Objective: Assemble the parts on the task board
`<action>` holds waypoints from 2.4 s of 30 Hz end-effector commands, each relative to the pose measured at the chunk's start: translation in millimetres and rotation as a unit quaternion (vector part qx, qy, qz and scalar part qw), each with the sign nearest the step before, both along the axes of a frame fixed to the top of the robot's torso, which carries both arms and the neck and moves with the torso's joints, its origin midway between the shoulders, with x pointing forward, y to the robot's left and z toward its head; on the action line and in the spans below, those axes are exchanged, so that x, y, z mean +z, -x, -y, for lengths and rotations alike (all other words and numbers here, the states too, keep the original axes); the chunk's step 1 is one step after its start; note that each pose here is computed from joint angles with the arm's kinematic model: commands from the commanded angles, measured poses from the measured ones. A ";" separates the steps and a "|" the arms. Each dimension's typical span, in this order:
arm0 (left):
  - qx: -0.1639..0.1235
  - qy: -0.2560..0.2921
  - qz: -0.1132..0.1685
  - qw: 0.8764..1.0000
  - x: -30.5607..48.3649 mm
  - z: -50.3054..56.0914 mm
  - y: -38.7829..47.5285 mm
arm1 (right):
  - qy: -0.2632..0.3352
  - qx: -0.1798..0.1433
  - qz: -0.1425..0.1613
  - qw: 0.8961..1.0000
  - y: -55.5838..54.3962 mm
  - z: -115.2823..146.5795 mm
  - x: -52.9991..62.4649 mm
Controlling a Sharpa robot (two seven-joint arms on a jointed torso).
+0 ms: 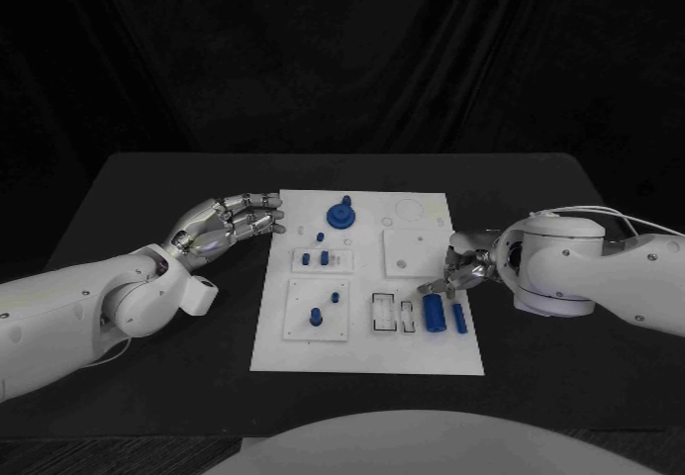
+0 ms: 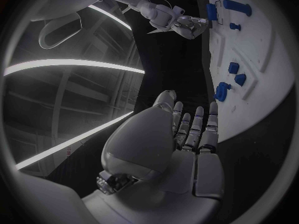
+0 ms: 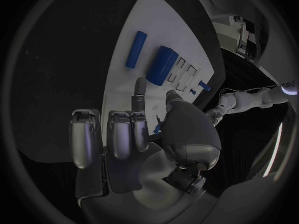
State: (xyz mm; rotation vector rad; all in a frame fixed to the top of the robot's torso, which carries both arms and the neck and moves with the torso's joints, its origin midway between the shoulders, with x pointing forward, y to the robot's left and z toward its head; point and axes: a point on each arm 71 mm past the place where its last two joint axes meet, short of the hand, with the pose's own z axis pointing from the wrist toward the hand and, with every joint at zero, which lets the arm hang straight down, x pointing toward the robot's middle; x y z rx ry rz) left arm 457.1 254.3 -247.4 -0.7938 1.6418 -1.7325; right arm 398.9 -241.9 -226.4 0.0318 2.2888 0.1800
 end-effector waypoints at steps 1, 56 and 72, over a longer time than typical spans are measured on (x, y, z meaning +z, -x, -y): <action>-0.004 0.009 0.001 1.000 0.5 1.9 0.8 | 0.008 -0.003 -0.013 1.000 1.9 0.5 -4.8; -0.007 0.008 -0.006 1.000 -1.9 0.4 1.6 | -0.081 -0.042 -0.042 0.995 11.7 -10.6 -18.8; -0.008 0.006 -0.009 1.000 -2.5 -0.1 1.5 | -0.109 -0.044 -0.004 0.993 6.4 -19.1 -8.7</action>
